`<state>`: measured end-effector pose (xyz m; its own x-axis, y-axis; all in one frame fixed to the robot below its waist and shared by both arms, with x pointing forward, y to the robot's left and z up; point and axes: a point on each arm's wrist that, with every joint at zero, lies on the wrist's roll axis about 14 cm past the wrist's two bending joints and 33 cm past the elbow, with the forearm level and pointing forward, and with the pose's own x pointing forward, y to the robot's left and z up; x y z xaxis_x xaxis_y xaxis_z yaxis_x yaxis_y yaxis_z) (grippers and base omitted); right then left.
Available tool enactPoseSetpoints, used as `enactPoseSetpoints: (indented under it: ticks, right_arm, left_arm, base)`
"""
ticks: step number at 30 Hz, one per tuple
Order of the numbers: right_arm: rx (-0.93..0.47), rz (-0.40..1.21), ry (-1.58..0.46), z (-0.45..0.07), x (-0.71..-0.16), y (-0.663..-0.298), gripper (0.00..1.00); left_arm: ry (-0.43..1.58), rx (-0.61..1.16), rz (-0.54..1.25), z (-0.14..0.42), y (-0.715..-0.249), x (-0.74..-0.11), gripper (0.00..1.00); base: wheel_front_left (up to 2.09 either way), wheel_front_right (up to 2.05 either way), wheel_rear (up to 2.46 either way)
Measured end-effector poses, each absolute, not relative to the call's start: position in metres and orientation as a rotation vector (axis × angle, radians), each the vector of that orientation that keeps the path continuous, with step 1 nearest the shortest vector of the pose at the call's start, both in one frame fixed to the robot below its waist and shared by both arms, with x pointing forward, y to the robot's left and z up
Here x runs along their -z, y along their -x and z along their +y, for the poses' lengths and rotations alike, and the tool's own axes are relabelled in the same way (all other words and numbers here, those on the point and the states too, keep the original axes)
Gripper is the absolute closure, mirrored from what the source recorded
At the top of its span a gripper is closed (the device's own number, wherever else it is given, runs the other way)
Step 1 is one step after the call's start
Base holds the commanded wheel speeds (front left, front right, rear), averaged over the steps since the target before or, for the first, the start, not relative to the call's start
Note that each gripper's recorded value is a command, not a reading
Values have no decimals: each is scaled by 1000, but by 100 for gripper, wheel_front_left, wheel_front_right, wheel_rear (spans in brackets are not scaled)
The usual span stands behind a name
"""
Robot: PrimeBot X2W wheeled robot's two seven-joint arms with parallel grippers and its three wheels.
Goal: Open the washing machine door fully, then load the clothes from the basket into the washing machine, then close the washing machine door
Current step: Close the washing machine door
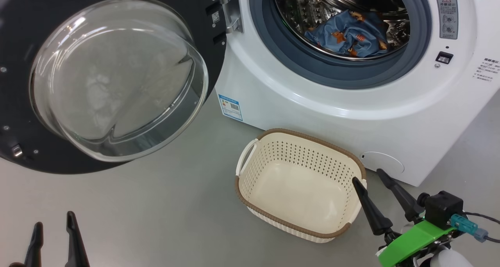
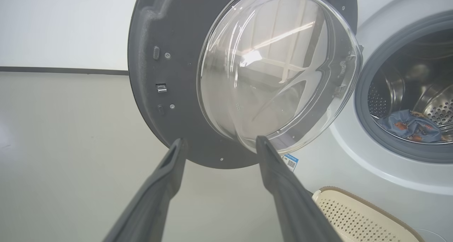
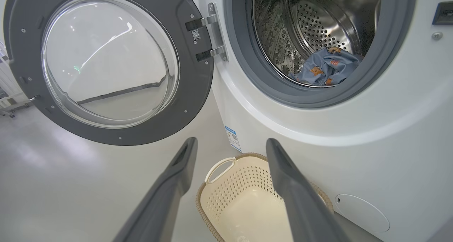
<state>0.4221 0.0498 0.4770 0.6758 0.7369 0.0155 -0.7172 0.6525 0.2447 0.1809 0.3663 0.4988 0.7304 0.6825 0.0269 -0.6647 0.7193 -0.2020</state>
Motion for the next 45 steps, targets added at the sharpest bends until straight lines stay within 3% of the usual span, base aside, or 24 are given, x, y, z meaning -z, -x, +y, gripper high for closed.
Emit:
enactPoseSetpoints:
  ticks: [11,12,14,15,23,29,42,45]
  right_arm:
    - [-838,89,-239,53,-475,-427,0]
    - [-838,88,-241,53,-475,-428,0]
    - [-833,89,-243,52,-475,-429,0]
    - [-828,89,-245,51,-475,-431,0]
    - [-776,100,-260,36,-469,-434,0]
    - [-725,114,-266,19,-460,-439,0]
    - [-664,131,-275,-3,-447,-449,0]
    - [-655,139,-275,-6,-443,-451,0]
  left_arm:
    - [208,-760,-122,367,-184,-503,0]
    - [231,-768,-132,369,-183,-504,43]
    - [229,-772,-157,372,-183,-510,88]
    - [223,-773,-183,376,-185,-518,100]
    - [113,-797,-516,433,-195,-621,100]
    - [218,-757,-802,481,-205,-699,100]
    - [478,-800,-829,567,-233,-717,100]
    - [622,-766,-778,578,-248,-713,100]
  base:
    - [0,0,0]
    - [0,0,0]
    - [0,0,0]
    - [0,0,0]
    - [0,0,0]
    - [0,0,0]
    - [0,0,0]
    - [0,0,0]
